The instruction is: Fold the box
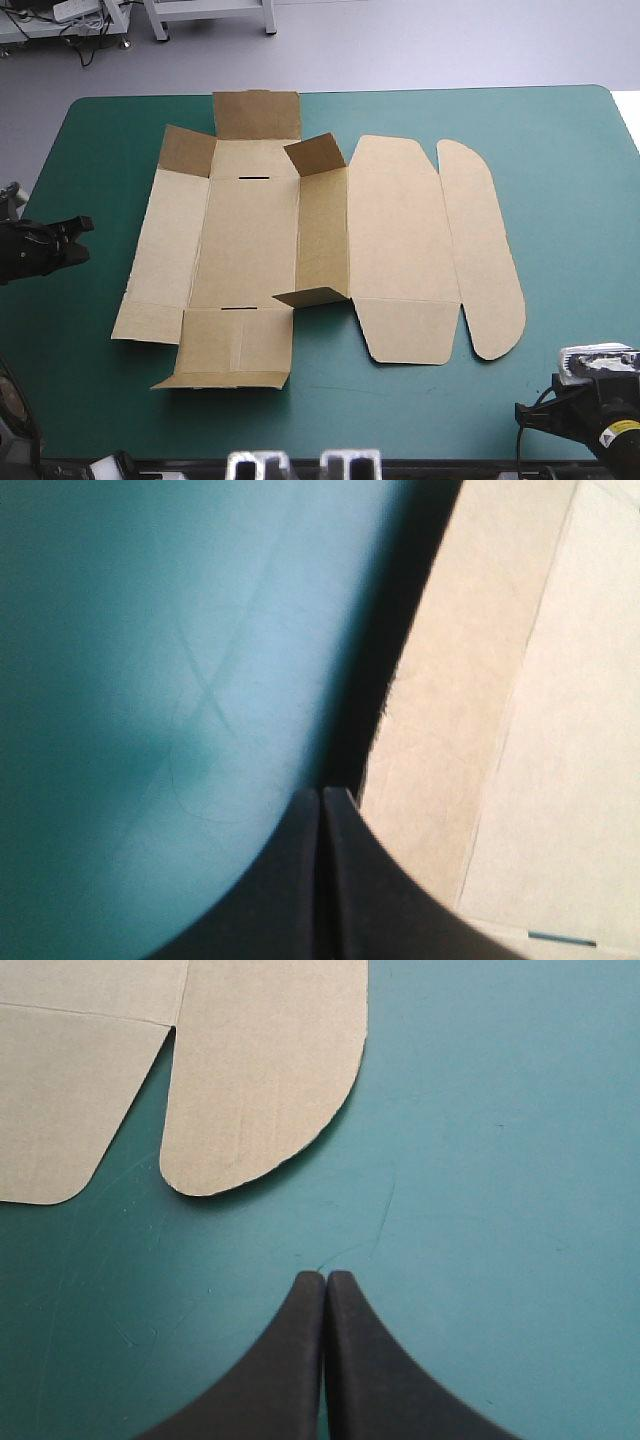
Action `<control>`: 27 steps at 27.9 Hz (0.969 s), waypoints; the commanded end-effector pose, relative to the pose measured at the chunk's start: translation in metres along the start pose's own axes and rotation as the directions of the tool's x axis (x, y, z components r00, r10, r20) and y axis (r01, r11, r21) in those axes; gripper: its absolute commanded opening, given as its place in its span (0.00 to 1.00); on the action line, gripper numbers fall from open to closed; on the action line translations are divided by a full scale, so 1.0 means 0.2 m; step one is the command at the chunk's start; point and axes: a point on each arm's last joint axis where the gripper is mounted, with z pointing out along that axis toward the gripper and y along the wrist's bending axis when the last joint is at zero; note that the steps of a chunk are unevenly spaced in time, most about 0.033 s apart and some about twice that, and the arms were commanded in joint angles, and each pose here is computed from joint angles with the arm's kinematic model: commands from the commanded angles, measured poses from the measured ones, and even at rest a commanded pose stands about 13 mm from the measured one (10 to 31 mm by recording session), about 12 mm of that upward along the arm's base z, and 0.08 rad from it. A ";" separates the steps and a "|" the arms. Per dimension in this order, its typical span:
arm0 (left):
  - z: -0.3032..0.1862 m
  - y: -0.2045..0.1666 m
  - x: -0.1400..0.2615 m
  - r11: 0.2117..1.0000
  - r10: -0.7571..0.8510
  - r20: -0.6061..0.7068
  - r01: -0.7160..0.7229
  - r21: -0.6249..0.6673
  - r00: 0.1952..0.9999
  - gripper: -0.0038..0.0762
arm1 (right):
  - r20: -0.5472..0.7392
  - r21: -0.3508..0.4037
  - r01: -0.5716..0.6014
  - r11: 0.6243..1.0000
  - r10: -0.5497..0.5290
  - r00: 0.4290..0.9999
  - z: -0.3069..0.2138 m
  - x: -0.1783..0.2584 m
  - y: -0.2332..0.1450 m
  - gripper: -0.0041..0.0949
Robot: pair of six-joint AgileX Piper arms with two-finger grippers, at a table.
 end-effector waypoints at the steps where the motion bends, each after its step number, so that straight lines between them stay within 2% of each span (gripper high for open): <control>1: -0.03 -0.04 -0.03 0.996 0.064 0.024 -0.066 0.062 0.998 0.04 | 0.063 0.008 0.008 1.000 -0.009 0.998 -0.02 -0.05 0.00 0.03; 3: -0.03 -0.03 -0.02 0.996 0.073 -0.002 -0.073 0.052 0.997 0.04 | 0.063 0.008 0.008 1.000 -0.009 0.998 -0.02 -0.05 0.00 0.03; 6: -0.03 -0.03 -0.01 0.991 0.121 -0.012 -0.120 0.058 0.993 0.16 | 0.063 0.008 0.008 1.000 -0.009 0.998 -0.02 -0.05 0.00 0.03; 8: -0.03 -0.03 -0.01 0.990 0.128 -0.012 -0.127 0.057 0.992 0.29 | 0.063 0.008 0.008 1.000 -0.009 0.998 -0.02 -0.05 0.00 0.03; 12: -0.02 -0.03 -0.02 0.987 0.152 -0.005 -0.152 0.051 0.988 0.65 | 0.063 0.008 0.008 1.000 -0.009 0.998 -0.02 -0.05 0.00 0.03; 14: 0.00 -0.01 -0.01 0.988 0.144 -0.024 -0.142 0.062 0.989 0.75 | 0.063 0.008 0.008 1.000 -0.009 0.998 -0.02 -0.05 0.00 0.03; 16: 0.04 -0.01 -0.01 0.989 0.121 -0.051 -0.116 0.089 0.991 0.76 | 0.063 0.008 0.008 1.000 -0.009 0.998 -0.02 -0.05 0.00 0.03; 21: 0.15 -0.02 0.00 0.985 0.113 -0.124 -0.095 0.141 0.986 0.66 | 0.063 0.008 0.008 1.000 -0.009 0.998 -0.02 -0.05 0.00 0.03; 27: 0.28 -0.10 0.04 0.955 0.243 -0.223 -0.193 0.223 0.944 0.63 | 0.063 0.008 0.008 1.000 -0.009 0.998 -0.02 -0.05 0.00 0.03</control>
